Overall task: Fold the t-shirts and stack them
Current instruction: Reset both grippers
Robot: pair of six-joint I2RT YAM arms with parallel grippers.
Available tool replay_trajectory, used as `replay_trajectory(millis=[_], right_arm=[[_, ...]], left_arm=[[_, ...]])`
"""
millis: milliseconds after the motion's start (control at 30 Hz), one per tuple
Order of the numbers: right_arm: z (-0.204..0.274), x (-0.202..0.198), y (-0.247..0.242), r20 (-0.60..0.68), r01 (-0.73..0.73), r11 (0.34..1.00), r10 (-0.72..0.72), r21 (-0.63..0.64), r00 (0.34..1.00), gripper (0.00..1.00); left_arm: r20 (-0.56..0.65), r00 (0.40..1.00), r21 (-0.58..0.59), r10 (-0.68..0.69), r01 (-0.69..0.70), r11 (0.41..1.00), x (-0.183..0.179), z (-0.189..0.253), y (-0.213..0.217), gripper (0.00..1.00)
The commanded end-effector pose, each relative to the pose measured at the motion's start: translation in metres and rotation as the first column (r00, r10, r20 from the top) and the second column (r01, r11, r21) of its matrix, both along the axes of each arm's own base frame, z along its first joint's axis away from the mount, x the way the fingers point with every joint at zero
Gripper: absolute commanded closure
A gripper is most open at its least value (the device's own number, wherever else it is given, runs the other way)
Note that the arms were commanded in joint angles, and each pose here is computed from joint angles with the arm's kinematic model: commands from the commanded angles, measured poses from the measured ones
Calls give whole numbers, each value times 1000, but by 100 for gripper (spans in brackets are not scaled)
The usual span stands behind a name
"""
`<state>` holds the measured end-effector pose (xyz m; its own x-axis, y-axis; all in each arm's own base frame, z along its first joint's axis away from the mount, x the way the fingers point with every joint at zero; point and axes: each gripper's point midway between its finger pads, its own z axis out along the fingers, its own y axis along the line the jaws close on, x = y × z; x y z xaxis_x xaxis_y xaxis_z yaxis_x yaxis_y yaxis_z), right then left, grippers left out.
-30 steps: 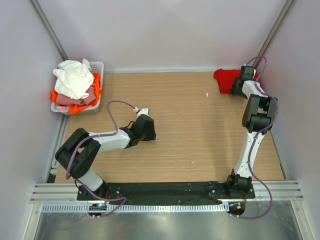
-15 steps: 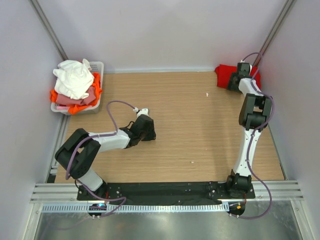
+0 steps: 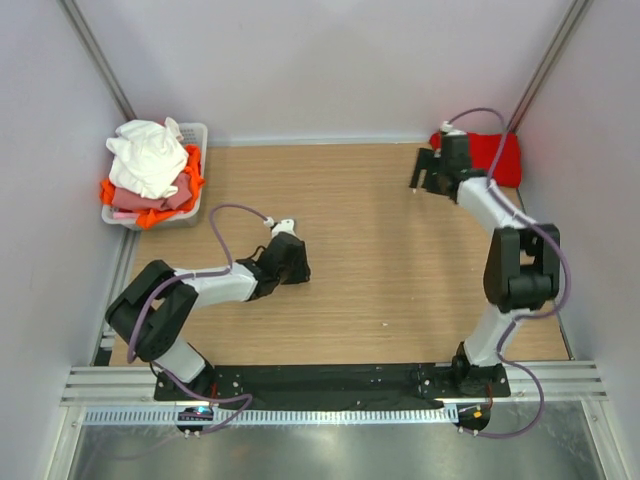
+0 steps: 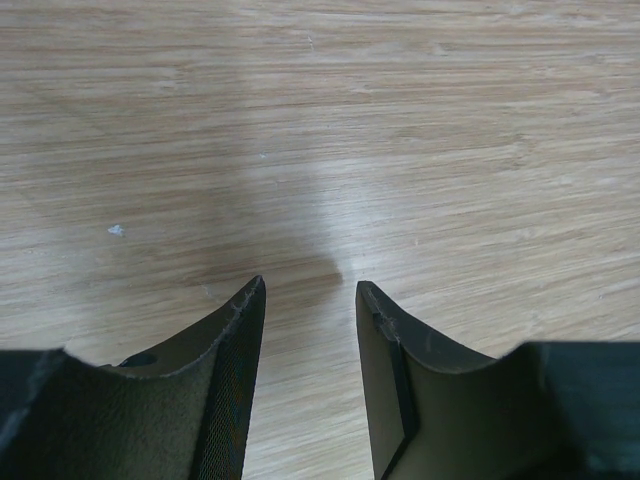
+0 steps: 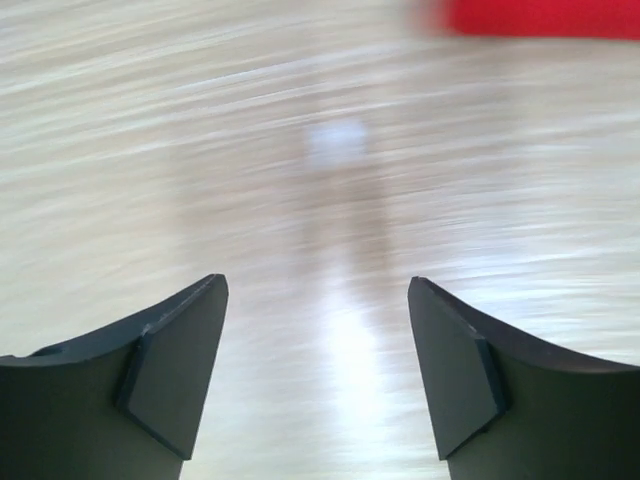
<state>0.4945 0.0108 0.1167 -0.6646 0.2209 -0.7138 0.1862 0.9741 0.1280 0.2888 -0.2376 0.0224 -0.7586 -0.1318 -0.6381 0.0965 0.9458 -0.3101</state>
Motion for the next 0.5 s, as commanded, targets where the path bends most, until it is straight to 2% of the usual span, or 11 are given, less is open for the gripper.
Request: replay_trajectory(millis=[0, 33, 67, 100, 133, 200, 233, 300, 333, 467], right_arm=[[65, -40, 160, 259, -320, 915, 256, 247, 931, 18], [67, -62, 188, 325, -390, 879, 296, 275, 898, 16], [65, -91, 230, 347, -484, 825, 379, 293, 858, 13], [61, -111, 251, 361, -524, 793, 412, 309, 837, 12], [43, -130, 257, 352, -528, 792, 422, 305, 836, 12], [37, -168, 283, 363, -599, 741, 491, 304, 792, 11], [15, -184, 279, 323, -584, 747, 494, 318, 807, 11], [13, -205, 278, 336, -601, 727, 505, 331, 795, 11], [-8, -219, 268, 304, -589, 733, 508, 339, 806, 11], [-8, -247, 248, 369, -593, 712, 472, 377, 801, 11]], left_arm=[[-155, 988, 160, 17, 8, 987, -43, -42, 39, 56], [-149, 988, 160, 26, -2, 987, -43, -41, 40, 55], [-145, 989, 155, 24, -1, 988, -44, -40, 40, 55], [-146, 989, 153, 23, -1, 988, -46, -40, 41, 55], [-139, 990, 144, 25, -4, 990, -45, -38, 40, 56], [-139, 990, 133, 28, -10, 991, -48, -37, 39, 56], [-140, 990, 129, 33, -15, 991, -50, -38, 40, 56], [-123, 992, 105, 34, -21, 994, -54, -32, 37, 56], [-109, 993, 87, 35, -26, 996, -56, -27, 36, 54], [-54, 998, 37, 35, -33, 999, -64, -8, 32, 48]])
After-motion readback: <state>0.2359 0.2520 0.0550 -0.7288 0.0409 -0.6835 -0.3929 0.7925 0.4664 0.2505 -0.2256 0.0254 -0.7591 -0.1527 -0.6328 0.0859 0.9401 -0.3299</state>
